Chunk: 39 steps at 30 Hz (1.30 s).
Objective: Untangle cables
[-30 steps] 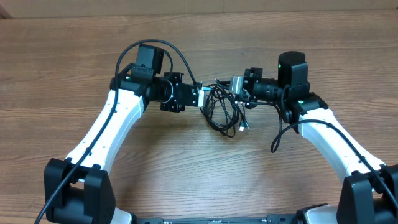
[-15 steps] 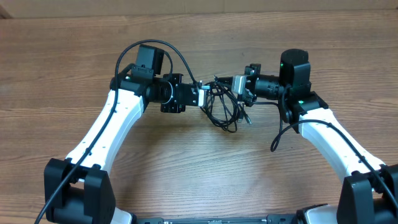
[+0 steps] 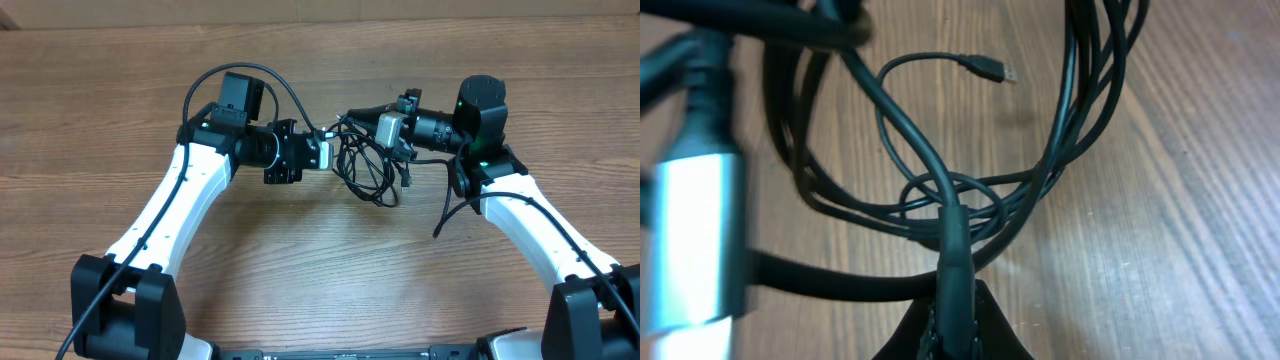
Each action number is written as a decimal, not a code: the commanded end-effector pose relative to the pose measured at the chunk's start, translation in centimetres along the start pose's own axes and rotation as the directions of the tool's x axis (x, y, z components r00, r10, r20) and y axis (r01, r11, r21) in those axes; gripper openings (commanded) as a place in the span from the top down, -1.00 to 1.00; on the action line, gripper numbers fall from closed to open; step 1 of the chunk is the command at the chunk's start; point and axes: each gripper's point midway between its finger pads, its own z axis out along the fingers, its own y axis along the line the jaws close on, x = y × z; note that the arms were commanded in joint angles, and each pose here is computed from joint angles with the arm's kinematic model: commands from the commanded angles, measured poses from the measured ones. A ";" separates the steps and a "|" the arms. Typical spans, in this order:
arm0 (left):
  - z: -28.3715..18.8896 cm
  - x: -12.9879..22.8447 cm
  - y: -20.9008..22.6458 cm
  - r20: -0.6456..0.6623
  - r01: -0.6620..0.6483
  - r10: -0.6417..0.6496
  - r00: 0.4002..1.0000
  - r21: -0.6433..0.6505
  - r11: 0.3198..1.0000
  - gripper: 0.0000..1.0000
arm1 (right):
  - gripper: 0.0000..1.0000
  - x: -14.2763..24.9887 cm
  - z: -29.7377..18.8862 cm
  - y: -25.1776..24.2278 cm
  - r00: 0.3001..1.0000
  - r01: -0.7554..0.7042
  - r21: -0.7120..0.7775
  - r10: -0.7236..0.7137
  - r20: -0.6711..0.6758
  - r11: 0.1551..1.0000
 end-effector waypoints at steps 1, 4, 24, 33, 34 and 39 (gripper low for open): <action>0.5 -0.9 -1.2 0.025 0.018 -0.019 1.000 0.054 0.998 0.92 | 0.92 0.1 -0.4 -2.4 0.998 0.015 0.093 -0.009 -0.059 0.996; 0.5 -0.6 -2.0 0.009 0.045 -0.046 0.999 0.082 0.996 0.91 | 0.93 0.6 -0.5 -3.0 0.996 0.022 0.126 -0.010 -0.094 0.992; -0.8 4.5 -5.8 -0.297 0.191 -0.136 0.945 0.166 0.967 0.92 | 0.93 6.2 -2.8 -6.2 0.914 0.052 0.335 0.090 -0.396 0.941; -0.9 5.0 -5.3 -0.320 0.177 -0.124 0.939 0.145 0.973 0.92 | 0.92 7.6 -3.2 -5.3 0.884 0.018 0.326 0.138 -0.448 0.945; -0.8 5.0 -5.2 -0.317 0.173 -0.121 0.941 0.140 0.975 0.92 | 0.92 7.6 -3.1 -5.0 0.883 0.007 0.317 0.143 -0.447 0.948; -0.6 4.9 -4.0 -0.303 0.138 -0.100 0.948 0.105 0.985 0.92 | 0.71 8.3 -2.7 -2.3 0.871 -0.091 0.245 0.197 -0.450 0.965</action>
